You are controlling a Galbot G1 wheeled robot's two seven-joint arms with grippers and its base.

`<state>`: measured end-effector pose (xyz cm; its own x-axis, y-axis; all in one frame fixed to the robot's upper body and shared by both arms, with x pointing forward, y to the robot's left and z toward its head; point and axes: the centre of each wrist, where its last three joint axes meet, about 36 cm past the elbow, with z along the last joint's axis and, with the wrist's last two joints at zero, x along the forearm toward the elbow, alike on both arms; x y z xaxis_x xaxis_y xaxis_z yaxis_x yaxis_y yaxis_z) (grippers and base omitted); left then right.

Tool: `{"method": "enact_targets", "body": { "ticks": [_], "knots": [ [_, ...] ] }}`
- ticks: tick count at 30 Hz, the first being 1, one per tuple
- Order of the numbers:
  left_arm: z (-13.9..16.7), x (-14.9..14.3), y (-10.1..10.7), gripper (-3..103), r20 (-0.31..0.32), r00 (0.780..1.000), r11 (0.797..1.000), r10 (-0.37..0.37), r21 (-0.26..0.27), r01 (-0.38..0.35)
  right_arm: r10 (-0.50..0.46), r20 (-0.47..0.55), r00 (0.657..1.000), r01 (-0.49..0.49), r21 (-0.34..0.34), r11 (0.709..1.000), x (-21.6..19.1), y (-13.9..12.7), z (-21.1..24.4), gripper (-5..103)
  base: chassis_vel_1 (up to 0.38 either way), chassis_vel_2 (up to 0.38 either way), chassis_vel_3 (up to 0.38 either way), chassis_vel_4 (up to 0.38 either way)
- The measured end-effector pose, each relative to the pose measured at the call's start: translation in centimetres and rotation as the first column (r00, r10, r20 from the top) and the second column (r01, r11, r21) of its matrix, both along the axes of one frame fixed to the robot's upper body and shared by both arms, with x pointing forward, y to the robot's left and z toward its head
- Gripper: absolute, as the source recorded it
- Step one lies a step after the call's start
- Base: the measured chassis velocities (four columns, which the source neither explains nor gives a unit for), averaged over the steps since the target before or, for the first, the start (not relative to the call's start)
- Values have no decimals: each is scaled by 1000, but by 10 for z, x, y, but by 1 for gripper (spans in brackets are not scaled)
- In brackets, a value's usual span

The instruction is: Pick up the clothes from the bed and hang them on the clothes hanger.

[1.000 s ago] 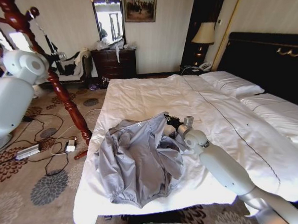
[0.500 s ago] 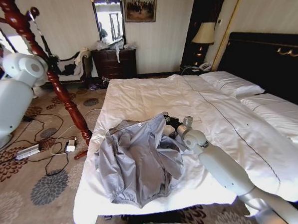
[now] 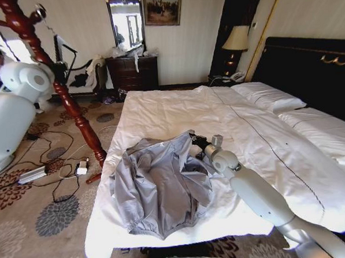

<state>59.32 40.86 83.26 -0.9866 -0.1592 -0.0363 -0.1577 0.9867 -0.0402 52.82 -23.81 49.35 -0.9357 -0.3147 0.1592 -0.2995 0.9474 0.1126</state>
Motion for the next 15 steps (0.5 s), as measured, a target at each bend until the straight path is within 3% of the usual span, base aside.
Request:
{"method": "enact_targets", "body": {
  "ticks": [5,8,10,13,15],
  "knots": [
    [-5,-21,-5,18,21,995,995,-101,11,101,-4,2,1000,4,4,1000,1,-1,2,0,0,0,0,0],
    [-25,-48,10,18,50,966,965,-254,81,250,-18,-1,1000,18,5,1000,0,-7,1,0,0,0,0,0],
    [-30,-52,12,18,47,961,959,-274,93,269,-20,-2,1000,20,6,1000,-1,-8,0,0,0,0,0,0],
    [-53,-62,26,18,10,931,924,-364,129,359,-33,-7,999,33,15,999,-2,-14,-1,0,0,0,0,0],
    [-57,-63,29,18,4,925,917,-380,130,376,-35,-6,999,35,17,999,-3,-15,0,0,0,0,0,0]
  ]
}}
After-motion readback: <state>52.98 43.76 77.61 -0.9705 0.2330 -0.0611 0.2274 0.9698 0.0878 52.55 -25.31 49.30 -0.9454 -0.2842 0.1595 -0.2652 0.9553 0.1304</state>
